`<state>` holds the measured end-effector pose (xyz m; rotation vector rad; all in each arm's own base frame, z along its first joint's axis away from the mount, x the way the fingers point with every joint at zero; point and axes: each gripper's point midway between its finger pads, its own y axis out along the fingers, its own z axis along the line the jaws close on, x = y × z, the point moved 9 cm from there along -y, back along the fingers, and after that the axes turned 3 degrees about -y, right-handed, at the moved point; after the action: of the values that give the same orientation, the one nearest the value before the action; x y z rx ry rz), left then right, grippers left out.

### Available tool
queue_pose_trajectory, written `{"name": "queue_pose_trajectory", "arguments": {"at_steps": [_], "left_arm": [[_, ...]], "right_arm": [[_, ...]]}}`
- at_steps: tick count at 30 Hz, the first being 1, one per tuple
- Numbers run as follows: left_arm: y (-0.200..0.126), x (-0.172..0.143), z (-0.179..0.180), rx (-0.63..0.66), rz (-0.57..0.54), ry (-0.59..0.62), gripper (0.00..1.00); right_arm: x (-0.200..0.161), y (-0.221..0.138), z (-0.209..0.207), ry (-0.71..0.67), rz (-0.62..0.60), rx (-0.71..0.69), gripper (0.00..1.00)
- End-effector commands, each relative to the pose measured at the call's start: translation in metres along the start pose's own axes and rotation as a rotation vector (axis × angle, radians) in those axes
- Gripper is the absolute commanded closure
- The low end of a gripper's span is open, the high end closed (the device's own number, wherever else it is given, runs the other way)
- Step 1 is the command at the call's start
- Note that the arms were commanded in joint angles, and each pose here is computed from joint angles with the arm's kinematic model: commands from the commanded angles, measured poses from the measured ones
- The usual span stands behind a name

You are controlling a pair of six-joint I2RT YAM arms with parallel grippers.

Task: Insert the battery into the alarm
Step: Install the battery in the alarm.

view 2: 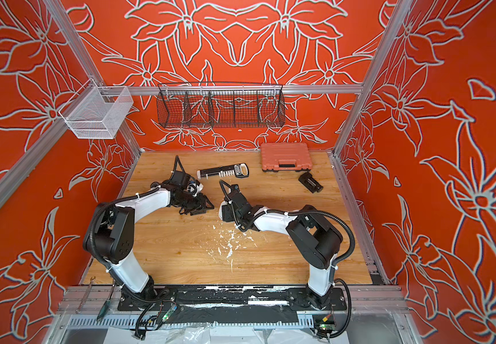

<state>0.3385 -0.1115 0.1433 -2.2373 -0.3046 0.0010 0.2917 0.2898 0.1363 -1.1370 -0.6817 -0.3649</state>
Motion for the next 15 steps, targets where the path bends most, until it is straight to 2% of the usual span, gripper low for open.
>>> {"name": "queue_pose_trajectory", "arguments": {"at_steps": [1, 10, 15], "left_arm": [[-0.006, 0.000, -0.004, -0.002, -0.026, 0.007, 0.49], [-0.005, 0.000, -0.004, -0.010, -0.032, 0.001, 0.49], [-0.004, -0.002, -0.011, -0.019, -0.036, 0.013, 0.49]], "right_arm": [[0.011, -0.009, 0.003, -0.018, 0.006, -0.065, 0.33], [0.018, -0.017, 0.005, -0.026, 0.041, -0.104, 0.31], [0.032, -0.030, 0.008, -0.079, -0.030, -0.084, 0.31]]}}
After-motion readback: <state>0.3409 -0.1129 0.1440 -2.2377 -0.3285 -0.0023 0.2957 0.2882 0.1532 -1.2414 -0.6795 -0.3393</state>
